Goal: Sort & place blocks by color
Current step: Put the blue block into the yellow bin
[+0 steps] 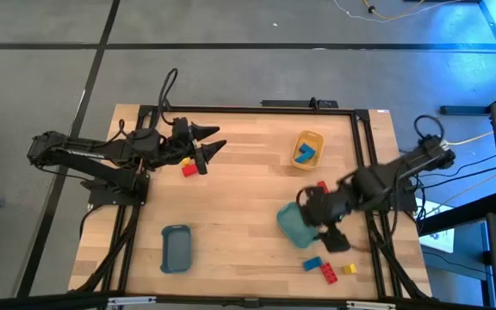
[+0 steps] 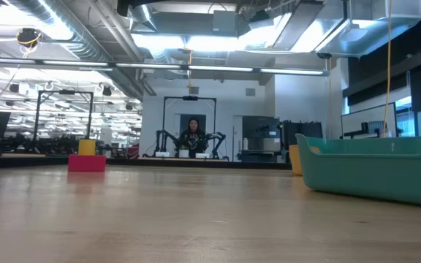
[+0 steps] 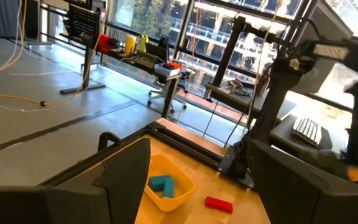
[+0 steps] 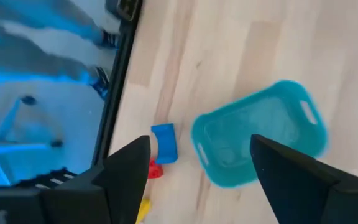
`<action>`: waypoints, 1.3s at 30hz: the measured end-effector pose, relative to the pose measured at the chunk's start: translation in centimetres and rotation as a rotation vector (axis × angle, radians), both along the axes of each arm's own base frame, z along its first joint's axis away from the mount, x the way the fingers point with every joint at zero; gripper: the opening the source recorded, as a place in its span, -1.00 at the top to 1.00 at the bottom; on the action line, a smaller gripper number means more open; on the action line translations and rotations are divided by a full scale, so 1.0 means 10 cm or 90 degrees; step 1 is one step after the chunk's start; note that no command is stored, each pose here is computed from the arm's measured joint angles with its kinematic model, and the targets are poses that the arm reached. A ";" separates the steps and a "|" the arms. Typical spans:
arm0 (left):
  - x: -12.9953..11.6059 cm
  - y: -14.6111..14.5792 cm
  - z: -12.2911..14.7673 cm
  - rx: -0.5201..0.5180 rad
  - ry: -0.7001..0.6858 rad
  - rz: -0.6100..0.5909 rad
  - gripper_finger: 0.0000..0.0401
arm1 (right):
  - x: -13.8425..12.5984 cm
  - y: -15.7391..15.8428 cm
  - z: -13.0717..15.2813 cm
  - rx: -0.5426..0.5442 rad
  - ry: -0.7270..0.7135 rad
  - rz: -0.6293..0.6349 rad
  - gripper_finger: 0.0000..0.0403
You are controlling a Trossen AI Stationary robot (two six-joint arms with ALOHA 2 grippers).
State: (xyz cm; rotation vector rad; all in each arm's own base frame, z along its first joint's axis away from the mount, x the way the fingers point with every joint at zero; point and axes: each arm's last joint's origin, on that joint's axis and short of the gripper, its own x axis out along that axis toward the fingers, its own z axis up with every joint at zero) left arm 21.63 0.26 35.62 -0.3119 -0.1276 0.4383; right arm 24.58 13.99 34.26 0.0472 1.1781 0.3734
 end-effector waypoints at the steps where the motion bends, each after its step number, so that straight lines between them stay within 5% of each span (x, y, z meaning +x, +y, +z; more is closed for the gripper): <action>1: 0.00 0.00 0.00 -0.005 -0.002 -0.003 -0.30 | 0.01 0.08 -0.05 -0.009 0.003 0.011 -0.37; 5: 0.01 -0.03 -0.01 -0.002 0.002 -0.082 -0.30 | 0.07 0.36 -0.29 -0.062 0.036 0.005 -0.37; 12: 0.03 -0.03 -0.07 0.020 0.052 -0.256 -0.30 | 0.19 0.60 -0.66 -0.063 0.136 -0.134 -0.37; 18: 0.03 0.06 -0.09 0.018 0.065 -0.251 -0.30 | 0.26 0.66 -0.82 -0.051 0.185 -0.214 -0.37; 39: 0.03 0.10 -0.09 0.012 0.065 -0.232 -0.30 | 0.29 0.77 -0.83 -0.009 0.167 -0.137 -0.37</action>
